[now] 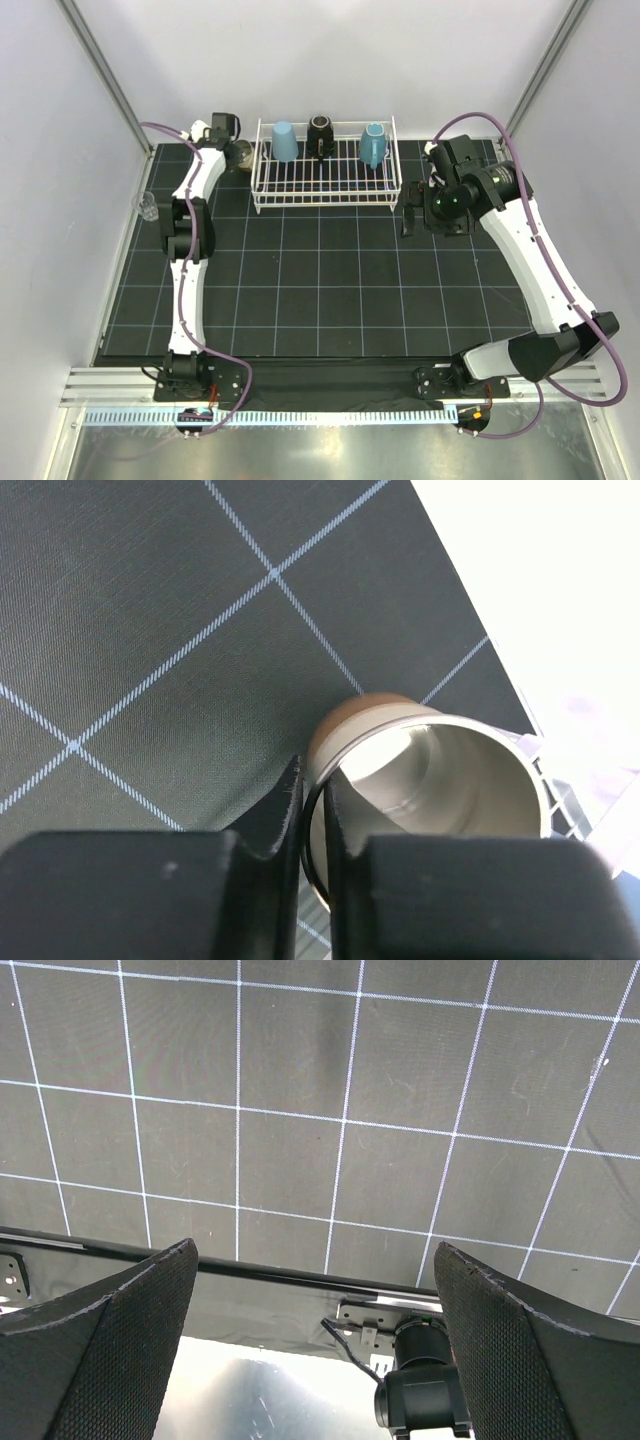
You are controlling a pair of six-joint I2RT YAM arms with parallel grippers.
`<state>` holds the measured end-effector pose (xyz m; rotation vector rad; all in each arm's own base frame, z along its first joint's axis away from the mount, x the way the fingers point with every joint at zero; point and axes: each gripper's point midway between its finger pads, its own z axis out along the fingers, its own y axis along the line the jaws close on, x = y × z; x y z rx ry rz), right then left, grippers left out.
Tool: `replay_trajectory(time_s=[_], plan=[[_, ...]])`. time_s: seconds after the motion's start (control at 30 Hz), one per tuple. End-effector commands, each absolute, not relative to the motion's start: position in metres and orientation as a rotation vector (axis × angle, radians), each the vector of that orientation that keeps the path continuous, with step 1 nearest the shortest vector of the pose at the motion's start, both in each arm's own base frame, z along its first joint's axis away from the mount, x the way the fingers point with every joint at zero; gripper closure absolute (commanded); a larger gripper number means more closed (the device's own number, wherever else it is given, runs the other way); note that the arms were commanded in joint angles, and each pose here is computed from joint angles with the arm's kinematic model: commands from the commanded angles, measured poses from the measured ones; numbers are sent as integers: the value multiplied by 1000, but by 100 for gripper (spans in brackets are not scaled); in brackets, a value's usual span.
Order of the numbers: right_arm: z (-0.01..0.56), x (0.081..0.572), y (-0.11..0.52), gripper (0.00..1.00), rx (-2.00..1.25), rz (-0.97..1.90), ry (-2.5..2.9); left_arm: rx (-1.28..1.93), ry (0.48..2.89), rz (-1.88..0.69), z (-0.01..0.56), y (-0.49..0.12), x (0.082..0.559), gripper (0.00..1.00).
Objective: Load the cups into the dish rack
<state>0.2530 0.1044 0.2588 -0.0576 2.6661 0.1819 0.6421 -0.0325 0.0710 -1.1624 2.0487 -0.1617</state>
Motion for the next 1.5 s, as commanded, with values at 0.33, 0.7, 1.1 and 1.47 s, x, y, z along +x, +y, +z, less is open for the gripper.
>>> replay_trajectory(time_s=[0.33, 0.7, 1.1, 1.47], plan=[[269, 234, 112, 0, -109, 301, 2651, -1098, 1940, -176, 202, -13, 608, 100], [265, 210, 149, 0, -196, 627, 2570, -1061, 1958, -352, 287, -31, 514, 100], [300, 175, 188, 0, -324, 990, 2318, -877, 1895, -1007, 356, -105, 350, 100], [282, 109, 242, 0, -420, 1514, 2354, -771, 1765, -1349, 354, -129, 197, 100]])
